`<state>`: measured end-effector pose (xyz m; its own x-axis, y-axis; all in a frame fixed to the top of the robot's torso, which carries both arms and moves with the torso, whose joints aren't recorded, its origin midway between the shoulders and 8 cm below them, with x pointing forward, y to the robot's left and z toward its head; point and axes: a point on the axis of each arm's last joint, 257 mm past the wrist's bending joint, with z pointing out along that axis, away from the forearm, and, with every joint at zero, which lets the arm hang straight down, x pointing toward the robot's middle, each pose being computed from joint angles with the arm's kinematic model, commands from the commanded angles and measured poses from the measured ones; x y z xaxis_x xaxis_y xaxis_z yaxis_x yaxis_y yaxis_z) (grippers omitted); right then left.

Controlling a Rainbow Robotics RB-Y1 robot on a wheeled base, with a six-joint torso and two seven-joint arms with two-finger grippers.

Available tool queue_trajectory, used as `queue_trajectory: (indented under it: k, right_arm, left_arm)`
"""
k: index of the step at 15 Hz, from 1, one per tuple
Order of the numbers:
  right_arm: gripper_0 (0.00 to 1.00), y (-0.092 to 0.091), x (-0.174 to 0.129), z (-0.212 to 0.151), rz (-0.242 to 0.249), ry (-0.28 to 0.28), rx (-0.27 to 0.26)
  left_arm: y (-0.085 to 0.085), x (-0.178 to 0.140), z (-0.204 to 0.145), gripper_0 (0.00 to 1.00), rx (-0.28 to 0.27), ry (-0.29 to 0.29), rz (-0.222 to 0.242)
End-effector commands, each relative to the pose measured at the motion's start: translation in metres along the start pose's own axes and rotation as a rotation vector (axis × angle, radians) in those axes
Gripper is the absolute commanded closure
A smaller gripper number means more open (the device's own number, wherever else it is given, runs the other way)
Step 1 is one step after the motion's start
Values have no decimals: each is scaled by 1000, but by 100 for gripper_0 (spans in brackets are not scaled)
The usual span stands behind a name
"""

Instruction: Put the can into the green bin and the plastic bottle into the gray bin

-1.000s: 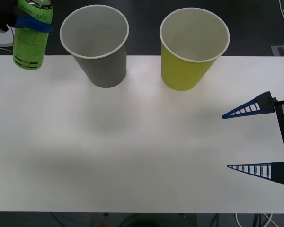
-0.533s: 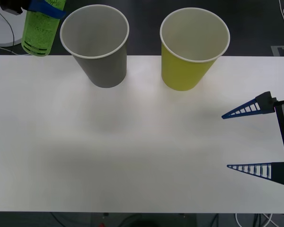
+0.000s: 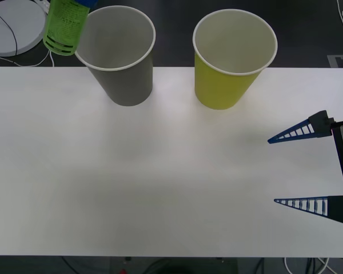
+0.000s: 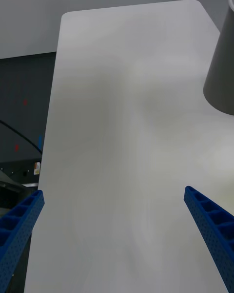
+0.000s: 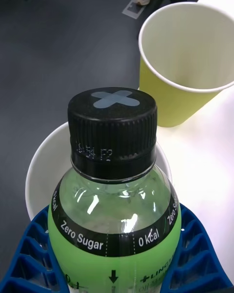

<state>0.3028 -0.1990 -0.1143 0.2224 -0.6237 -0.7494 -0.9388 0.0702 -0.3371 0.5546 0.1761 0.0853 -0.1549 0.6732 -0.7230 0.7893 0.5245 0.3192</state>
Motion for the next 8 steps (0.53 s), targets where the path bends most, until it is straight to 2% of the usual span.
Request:
queue_trajectory:
  k: [1,5,8]
  right_arm:
    - [0,0,0,0,0,0,0]
    - [0,0,0,0,0,0,0]
    - [0,0,0,0,0,0,0]
  left_arm:
    - [3,-1,14,100,7,43,4]
    - [4,-3,27,100,25,70,-12]
    - [5,-8,34,100,32,95,-6]
